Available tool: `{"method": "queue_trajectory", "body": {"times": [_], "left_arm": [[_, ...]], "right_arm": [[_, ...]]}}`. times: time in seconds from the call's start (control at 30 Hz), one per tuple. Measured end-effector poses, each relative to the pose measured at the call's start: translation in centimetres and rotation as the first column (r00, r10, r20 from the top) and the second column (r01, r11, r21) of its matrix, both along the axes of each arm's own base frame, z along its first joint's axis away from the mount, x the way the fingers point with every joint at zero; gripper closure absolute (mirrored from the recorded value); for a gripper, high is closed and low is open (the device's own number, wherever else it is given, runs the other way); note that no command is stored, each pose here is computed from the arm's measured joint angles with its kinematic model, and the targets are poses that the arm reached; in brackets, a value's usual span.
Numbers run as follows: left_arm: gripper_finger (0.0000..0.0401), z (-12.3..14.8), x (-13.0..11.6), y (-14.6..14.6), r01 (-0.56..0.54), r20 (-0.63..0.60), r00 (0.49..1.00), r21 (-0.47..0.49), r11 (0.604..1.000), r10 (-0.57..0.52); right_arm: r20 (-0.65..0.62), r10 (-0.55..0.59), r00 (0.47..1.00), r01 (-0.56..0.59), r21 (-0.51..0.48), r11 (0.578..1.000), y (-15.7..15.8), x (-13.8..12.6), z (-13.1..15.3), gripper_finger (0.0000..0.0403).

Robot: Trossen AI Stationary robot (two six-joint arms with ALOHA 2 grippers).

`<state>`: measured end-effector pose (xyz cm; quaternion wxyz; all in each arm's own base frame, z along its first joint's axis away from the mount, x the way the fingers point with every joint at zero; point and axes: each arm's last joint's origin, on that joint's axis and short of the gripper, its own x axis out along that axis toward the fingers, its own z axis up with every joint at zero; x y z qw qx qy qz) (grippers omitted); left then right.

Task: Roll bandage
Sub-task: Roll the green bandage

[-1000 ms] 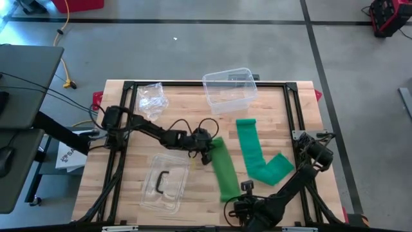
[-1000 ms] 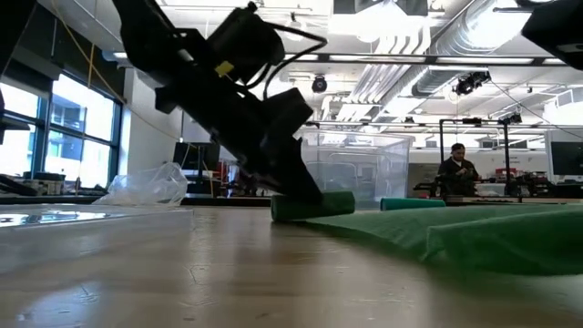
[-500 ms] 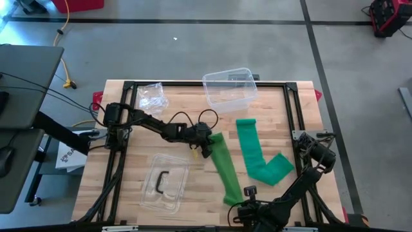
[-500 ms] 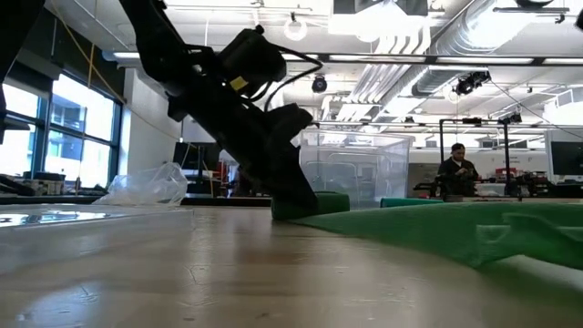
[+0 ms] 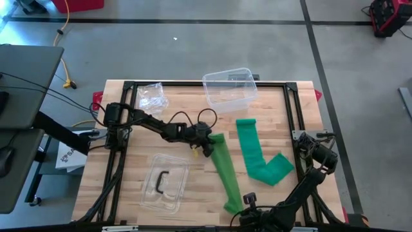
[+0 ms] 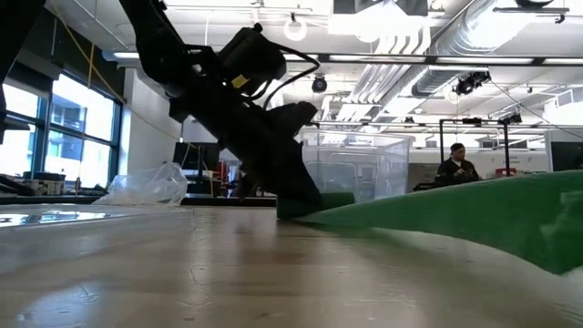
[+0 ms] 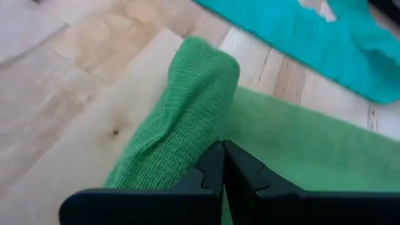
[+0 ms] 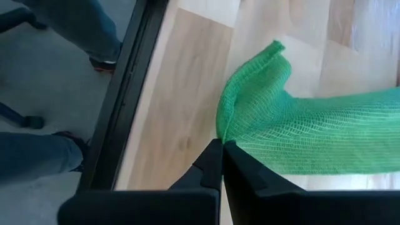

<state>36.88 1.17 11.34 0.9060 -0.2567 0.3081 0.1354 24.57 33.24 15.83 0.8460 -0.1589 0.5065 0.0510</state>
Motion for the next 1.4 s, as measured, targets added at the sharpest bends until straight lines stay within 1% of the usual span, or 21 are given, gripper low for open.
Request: {"method": "queue_trajectory", "body": {"times": [0.13,0.37,0.67,0.77,0.87,1.0,1.2,1.4], "left_arm": [[0.0401,0.2,0.1,1.1,-0.052,0.026,0.998,-0.023,0.998,0.053],[0.0401,0.4,0.0,2.7,-0.092,0.039,0.995,0.004,0.996,0.092],[0.0401,0.4,-0.1,3.6,-0.113,0.031,0.993,0.030,0.993,0.112],[0.0401,0.4,-0.1,3.6,-0.111,0.028,0.994,0.042,0.993,0.110],[0.0401,0.3,-0.1,3.7,-0.115,0.025,0.993,0.058,0.992,0.114],[0.0401,0.3,-0.2,3.6,-0.127,0.014,0.992,0.098,0.987,0.127],[0.0401,0.1,-0.3,3.6,-0.124,-0.008,0.992,0.122,0.985,0.126],[0.0401,0.1,-0.3,3.6,-0.113,-0.014,0.993,0.134,0.985,0.116]], "right_arm": [[0.012,0.001,1.000,-0.001,0.022,1.000,0.2,0.1,0.1,0.0403],[0.008,0.009,1.000,-0.009,0.034,0.999,0.4,-0.1,0.1,0.0403],[0.008,-0.007,1.000,0.006,0.043,0.999,0.5,-0.2,0.0,0.0403],[0.031,-0.013,0.999,0.012,0.030,0.999,0.6,-0.3,0.2,0.0403],[0.047,-0.010,0.999,0.008,0.041,0.999,0.8,-0.1,0.7,0.0403],[0.071,-0.013,0.997,0.010,0.041,0.999,1.0,0.0,1.1,0.0403],[0.105,0.019,0.994,-0.028,0.079,0.996,2.1,-0.4,1.7,0.0403],[0.100,0.006,0.995,-0.023,0.162,0.986,3.1,-1.1,1.8,0.0403]]}}
